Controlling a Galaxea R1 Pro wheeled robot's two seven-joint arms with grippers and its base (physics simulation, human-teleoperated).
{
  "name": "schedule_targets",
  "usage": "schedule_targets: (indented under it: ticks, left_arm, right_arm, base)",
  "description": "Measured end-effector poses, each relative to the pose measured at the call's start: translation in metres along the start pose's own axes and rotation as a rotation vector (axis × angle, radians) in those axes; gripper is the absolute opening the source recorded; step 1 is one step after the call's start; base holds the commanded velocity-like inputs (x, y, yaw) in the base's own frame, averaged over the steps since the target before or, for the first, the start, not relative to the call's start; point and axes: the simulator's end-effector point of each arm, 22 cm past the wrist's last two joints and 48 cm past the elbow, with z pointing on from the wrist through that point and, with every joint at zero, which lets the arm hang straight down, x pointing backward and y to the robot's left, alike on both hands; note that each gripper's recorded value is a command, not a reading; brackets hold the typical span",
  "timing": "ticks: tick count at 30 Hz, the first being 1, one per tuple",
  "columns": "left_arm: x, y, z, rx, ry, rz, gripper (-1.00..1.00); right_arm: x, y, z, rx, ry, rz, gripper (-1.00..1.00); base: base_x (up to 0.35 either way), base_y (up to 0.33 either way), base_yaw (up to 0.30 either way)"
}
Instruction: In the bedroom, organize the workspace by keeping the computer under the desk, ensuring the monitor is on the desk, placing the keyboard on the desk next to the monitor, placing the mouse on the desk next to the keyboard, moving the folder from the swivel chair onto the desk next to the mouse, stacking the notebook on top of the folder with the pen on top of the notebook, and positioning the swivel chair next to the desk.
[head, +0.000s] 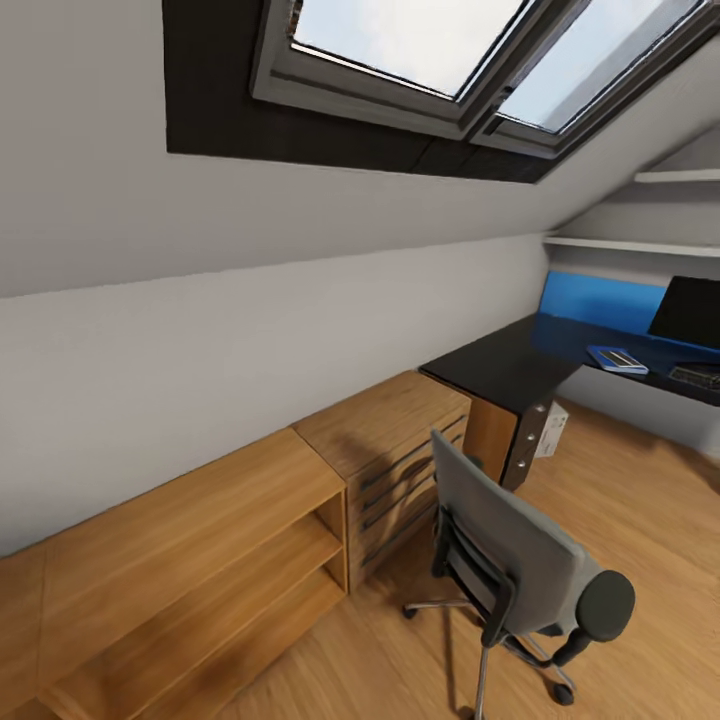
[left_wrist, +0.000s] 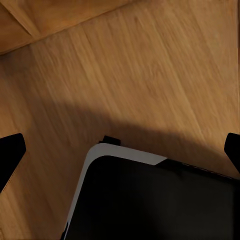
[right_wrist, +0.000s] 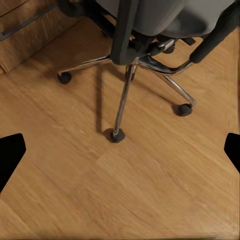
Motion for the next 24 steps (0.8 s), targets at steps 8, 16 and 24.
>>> schedule_targets:
  ticks: [8,16,24]
  left_arm:
    - [-0.0002,0.0007,0.0001,-0.001,0.0,0.0,1.0]
    - [0.0,0.0,0.0001,0.0,0.0,0.0,1.0]
    - [0.0018,0.0002,-0.0001,-0.001,0.005,0.0,1.0]
  right_arm:
    - [-0.0003,0.0004,0.0001,-0.002,-0.001,-0.002,1.0]
    - [-0.0004,0.0007,0.0001,-0.003,-0.002,-0.003,1.0]
    - [0.0012,0.0007,0.0,-0.003,0.002,-0.003,1.0]
  base:
    - [0.013,0.087,-0.293]
    - [0.002,0.208,-0.293]
    - [0.0,0.041,-0.254]
